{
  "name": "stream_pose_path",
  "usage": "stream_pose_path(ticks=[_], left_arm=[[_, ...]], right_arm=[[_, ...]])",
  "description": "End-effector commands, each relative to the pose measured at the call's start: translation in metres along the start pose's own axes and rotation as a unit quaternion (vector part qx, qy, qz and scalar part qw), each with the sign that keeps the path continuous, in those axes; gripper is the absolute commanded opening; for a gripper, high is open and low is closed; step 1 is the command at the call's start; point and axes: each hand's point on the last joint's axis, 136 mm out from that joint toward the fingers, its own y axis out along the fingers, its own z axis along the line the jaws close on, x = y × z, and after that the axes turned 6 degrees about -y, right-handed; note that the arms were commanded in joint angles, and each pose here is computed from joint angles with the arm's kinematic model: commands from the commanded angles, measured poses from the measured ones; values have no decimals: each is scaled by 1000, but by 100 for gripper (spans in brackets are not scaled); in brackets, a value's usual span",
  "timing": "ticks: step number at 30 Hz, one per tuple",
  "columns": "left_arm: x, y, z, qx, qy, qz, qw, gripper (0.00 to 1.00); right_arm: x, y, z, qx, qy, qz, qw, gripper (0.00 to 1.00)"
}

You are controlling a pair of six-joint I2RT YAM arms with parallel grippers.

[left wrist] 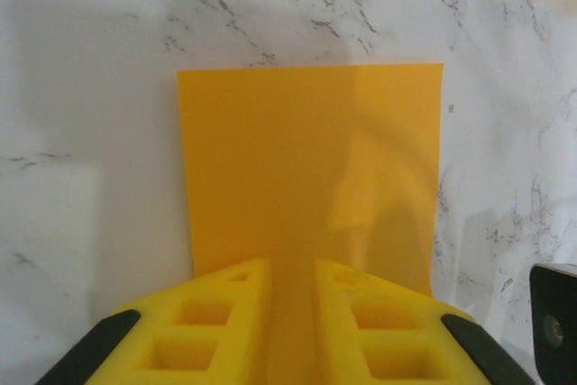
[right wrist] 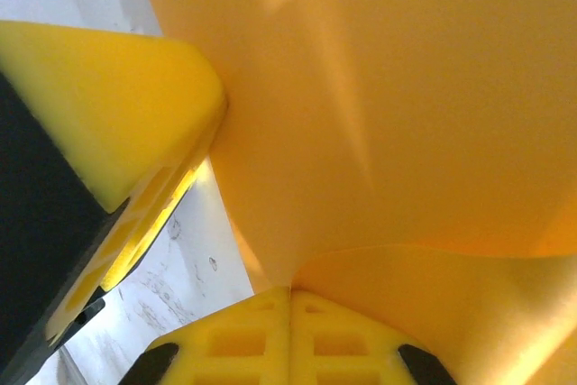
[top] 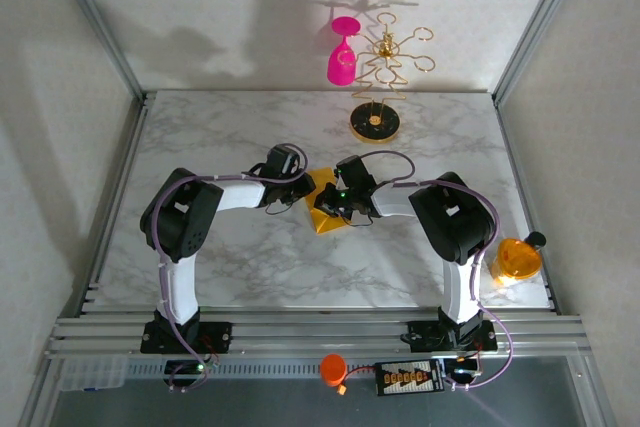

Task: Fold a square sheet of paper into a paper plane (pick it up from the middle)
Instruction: Fold the triangle a second time at the center of the table.

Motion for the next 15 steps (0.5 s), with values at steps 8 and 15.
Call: stream_pose_path(ticks=[8,15], left_arm=[[48,-64,-6,-3,-70,-63,996,27],[53,-84,8,6,-84,-88,993,28]], right_arm=[[-6,7,-10,-22,6,18,1000,14],[-6,7,-10,-17,7,20,1000,31]])
